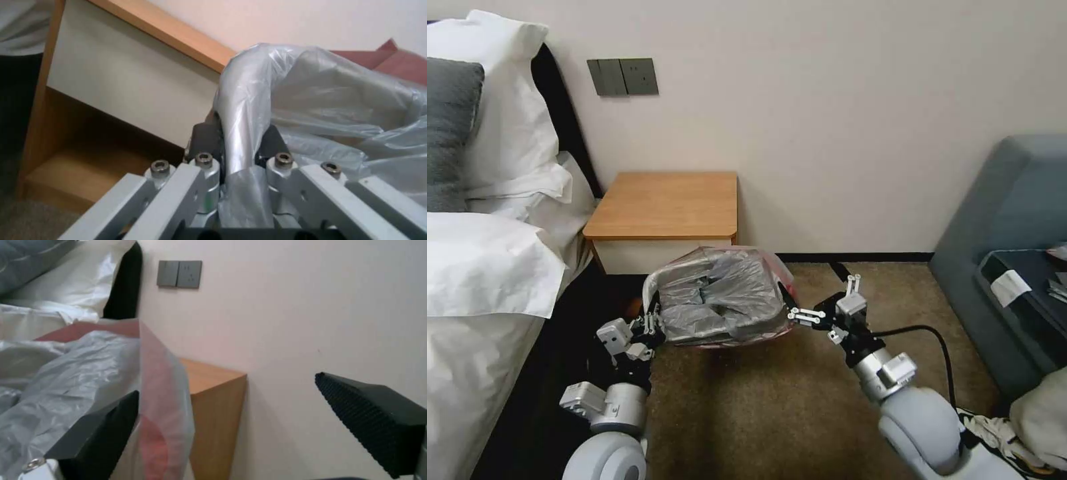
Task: Pick up the garbage bag from the table and place it over the trash can.
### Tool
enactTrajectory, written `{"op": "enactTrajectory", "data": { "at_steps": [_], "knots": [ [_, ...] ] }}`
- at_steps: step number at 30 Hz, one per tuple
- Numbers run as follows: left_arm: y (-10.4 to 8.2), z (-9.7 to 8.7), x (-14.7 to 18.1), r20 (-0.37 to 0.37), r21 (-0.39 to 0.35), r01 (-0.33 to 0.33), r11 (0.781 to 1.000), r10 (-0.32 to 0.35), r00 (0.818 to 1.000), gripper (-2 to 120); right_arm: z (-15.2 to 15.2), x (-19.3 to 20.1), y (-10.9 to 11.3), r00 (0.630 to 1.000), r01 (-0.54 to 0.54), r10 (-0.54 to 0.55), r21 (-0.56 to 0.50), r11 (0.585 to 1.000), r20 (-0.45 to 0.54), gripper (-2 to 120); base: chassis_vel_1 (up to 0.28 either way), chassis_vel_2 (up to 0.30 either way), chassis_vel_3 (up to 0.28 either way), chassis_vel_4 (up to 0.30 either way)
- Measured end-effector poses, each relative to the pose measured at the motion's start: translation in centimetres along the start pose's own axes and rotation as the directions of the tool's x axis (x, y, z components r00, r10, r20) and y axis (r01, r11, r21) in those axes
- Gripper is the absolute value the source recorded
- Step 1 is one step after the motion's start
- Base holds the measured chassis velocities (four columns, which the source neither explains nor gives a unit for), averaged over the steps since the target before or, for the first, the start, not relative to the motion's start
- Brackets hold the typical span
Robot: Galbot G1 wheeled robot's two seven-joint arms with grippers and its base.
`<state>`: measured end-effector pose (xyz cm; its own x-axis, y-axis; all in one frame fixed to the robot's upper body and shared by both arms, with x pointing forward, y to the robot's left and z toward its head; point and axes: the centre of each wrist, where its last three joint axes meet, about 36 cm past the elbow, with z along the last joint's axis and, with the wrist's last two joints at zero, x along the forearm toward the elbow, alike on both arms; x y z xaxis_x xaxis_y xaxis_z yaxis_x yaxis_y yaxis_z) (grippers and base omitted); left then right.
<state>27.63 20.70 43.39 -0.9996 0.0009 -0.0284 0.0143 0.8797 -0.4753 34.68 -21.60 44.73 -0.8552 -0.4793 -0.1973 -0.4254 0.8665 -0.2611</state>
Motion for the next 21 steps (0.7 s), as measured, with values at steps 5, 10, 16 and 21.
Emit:
{"op": "enactTrajectory", "data": {
  "at_steps": [5,10,16,21],
  "knots": [
    [-0.1,0.2,0.0,0.0,-0.002,0.0,1.0,0.0,1.0,7,-0.2,-0.9,-0.3,1.0,0.004,-0.004,0.001,1.0,0.008,100,0.0,0.0,0.0,0.0],
    [-0.1,0.2,-0.1,-0.001,-0.003,-0.001,1.0,0.001,1.0,7,-0.2,-1.2,-0.4,1.0,0.005,-0.005,-0.003,1.0,0.006,100,0.0,0.0,0.0,0.0],
    [-0.1,0.4,-0.1,-0.001,0.001,-0.005,1.0,0.005,1.0,7,-0.1,-1.3,-0.3,1.0,-0.006,0.006,-0.06,0.998,-0.003,86,0.0,0.0,0.0,0.0],
    [0.0,0.6,-0.1,-0.004,-0.001,-0.005,1.0,0.005,1.0,7,0.0,-1.8,-0.5,1.0,-0.018,0.018,-0.069,0.997,-0.002,82,0.0,0.0,0.0,0.0]
  ]
}}
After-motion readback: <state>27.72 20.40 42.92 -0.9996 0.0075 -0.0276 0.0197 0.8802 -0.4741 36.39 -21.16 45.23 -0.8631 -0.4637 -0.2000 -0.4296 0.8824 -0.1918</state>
